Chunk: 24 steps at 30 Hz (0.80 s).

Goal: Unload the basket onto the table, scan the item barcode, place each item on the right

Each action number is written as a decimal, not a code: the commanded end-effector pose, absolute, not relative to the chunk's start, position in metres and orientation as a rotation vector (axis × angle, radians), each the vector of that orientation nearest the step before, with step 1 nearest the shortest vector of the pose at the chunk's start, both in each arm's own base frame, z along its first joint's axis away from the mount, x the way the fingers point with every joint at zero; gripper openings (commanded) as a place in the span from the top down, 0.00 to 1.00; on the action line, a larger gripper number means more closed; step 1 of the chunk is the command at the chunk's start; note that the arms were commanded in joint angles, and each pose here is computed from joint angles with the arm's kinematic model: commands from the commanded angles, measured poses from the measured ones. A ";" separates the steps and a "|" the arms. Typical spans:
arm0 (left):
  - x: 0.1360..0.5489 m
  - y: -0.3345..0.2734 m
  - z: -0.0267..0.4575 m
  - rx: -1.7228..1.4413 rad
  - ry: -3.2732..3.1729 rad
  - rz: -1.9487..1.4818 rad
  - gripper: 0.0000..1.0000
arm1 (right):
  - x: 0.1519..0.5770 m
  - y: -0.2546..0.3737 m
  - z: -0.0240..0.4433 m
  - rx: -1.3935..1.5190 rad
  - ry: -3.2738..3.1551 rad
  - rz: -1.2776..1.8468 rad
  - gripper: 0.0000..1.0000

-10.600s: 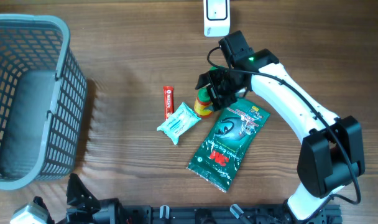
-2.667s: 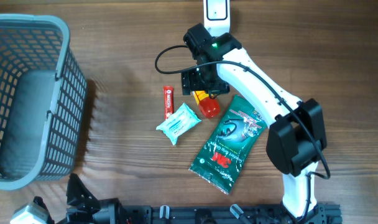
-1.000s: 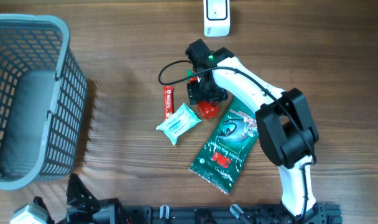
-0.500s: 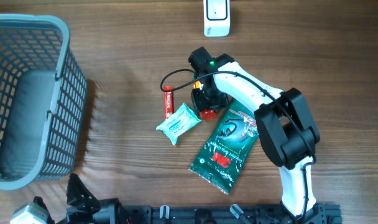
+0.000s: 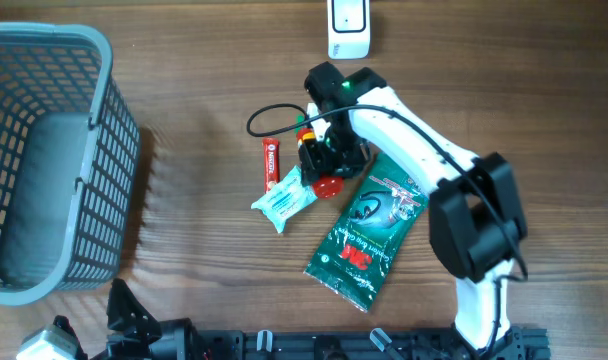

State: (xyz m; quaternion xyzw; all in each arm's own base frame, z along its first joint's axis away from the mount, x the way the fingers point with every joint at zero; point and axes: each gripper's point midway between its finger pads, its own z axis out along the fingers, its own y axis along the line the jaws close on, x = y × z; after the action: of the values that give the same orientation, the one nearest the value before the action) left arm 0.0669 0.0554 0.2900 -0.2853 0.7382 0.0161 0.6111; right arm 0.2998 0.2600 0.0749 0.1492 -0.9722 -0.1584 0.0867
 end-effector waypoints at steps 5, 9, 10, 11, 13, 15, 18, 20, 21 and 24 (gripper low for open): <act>0.067 0.054 0.291 -0.653 1.698 0.022 0.00 | 0.272 0.254 0.181 0.578 -2.979 -0.673 0.68; 0.067 0.054 0.291 -0.653 1.698 0.022 0.00 | 0.251 0.241 0.208 0.581 -2.982 -0.683 0.68; 0.067 0.054 0.291 -0.653 1.698 0.022 0.00 | 0.246 0.238 0.213 0.582 -2.981 -0.682 0.68; 0.067 0.054 0.291 -0.653 1.698 0.022 0.00 | 0.241 0.236 0.217 0.580 -2.980 -0.681 0.68; 0.067 0.054 0.291 -0.653 1.698 0.022 0.00 | 0.232 0.230 0.222 0.575 -2.971 -0.672 0.68; 0.067 0.054 0.291 -0.653 1.698 0.022 0.00 | 0.226 0.226 0.226 0.570 -2.963 -0.663 0.68; 0.067 0.054 0.291 -0.653 1.698 0.022 0.00 | 0.217 0.234 0.233 0.650 -2.903 -0.766 0.67; 0.067 0.054 0.291 -0.653 1.698 0.022 0.00 | 0.206 0.249 0.242 0.797 -2.799 -0.940 0.66; 0.067 0.054 0.291 -0.653 1.698 0.022 0.00 | 0.199 0.257 0.248 0.893 -2.728 -1.047 0.66; 0.067 0.054 0.291 -0.653 1.698 0.022 0.00 | 0.188 0.275 0.258 1.082 -2.567 -1.297 0.66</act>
State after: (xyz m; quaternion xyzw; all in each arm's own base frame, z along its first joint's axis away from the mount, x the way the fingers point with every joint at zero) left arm 0.0669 0.0553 0.2900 -0.2852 0.7383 0.0160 0.6111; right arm 0.2088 0.2485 0.2304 0.2630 -0.9151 -0.3009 0.0531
